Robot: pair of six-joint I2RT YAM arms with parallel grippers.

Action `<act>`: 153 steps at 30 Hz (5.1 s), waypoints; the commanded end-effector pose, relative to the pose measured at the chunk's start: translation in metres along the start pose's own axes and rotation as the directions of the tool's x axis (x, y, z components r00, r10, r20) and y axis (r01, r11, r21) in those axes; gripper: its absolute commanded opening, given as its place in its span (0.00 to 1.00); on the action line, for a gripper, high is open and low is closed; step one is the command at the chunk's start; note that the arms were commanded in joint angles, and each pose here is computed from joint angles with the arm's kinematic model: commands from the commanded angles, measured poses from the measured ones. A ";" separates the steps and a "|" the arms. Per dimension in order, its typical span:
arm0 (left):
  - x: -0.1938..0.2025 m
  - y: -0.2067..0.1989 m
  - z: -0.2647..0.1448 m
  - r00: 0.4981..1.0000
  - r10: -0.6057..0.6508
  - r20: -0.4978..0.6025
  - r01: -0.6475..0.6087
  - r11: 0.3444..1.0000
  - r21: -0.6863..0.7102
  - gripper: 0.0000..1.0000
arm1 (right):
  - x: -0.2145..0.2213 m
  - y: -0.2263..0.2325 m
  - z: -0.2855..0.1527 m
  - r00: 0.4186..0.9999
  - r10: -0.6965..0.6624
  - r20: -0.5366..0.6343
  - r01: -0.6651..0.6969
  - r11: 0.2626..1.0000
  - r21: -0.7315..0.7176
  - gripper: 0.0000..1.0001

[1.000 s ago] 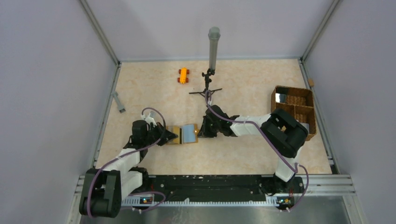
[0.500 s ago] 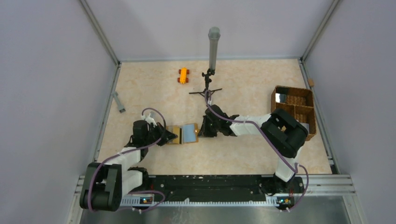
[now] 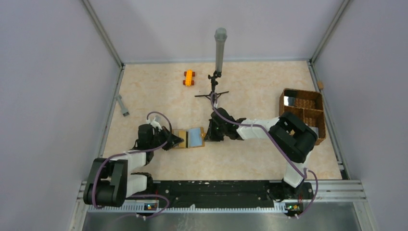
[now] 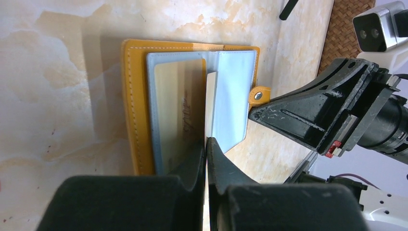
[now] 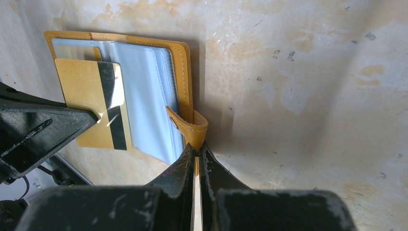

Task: Put the credit cards into the card holder
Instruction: Insert the credit card into the card holder, then turn over the card slot in the card holder.

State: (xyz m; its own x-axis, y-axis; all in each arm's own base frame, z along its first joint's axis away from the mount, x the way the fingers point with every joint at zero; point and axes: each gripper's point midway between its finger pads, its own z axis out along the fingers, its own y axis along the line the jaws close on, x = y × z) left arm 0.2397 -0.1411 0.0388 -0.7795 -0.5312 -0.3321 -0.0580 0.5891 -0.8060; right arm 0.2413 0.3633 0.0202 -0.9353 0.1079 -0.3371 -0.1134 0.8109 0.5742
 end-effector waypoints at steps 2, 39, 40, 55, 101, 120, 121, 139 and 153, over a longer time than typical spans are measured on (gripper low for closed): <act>-0.002 0.003 0.003 0.999 -0.017 0.029 0.017 1.000 0.013 0.00 | 0.005 -0.015 0.002 0.999 -0.032 -0.008 0.032 0.996 0.082 0.00; 0.004 0.010 0.012 0.990 -0.119 0.081 0.115 0.992 0.050 0.00 | 0.010 -0.007 0.006 0.999 -0.043 -0.016 0.044 0.997 0.069 0.00; 0.005 0.010 0.012 0.989 -0.121 0.080 0.117 0.992 0.049 0.00 | 0.010 -0.007 0.006 0.999 -0.042 -0.016 0.043 0.997 0.069 0.00; 0.014 0.020 0.007 0.984 -0.148 0.097 0.149 0.989 0.002 0.00 | 0.010 -0.007 0.006 0.999 -0.043 -0.013 0.044 0.996 0.075 0.00; 0.015 0.023 0.023 0.997 -0.073 0.007 0.074 0.993 -0.092 0.32 | 0.009 -0.012 0.004 0.999 -0.051 0.000 0.051 0.993 0.111 0.00; 0.005 0.034 0.008 1.000 -0.008 0.021 0.013 0.962 -0.272 0.51 | 0.008 -0.014 0.002 0.999 -0.054 0.003 0.054 0.991 0.122 0.00; 0.006 0.034 0.008 1.000 -0.007 0.017 0.011 0.959 -0.282 0.51 | 0.009 -0.015 0.003 0.998 -0.055 0.002 0.055 0.991 0.124 0.00; 0.020 0.008 0.030 0.991 0.107 -0.086 -0.132 0.914 -0.385 0.56 | 0.007 -0.014 0.000 0.998 -0.058 0.010 0.057 0.991 0.122 0.00; 0.019 0.004 0.026 0.978 0.165 -0.127 -0.205 0.871 -0.447 0.69 | 0.005 -0.020 -0.004 0.997 -0.065 0.031 0.060 0.988 0.144 0.00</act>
State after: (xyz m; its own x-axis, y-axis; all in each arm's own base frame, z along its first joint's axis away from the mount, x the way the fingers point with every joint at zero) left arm 0.2626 -0.1865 0.0395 -0.8082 -0.4053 -0.4272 -0.1260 0.8276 -0.5470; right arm 0.2416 0.3657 0.0208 -0.9206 0.1021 -0.3770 -0.1227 0.8407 0.5274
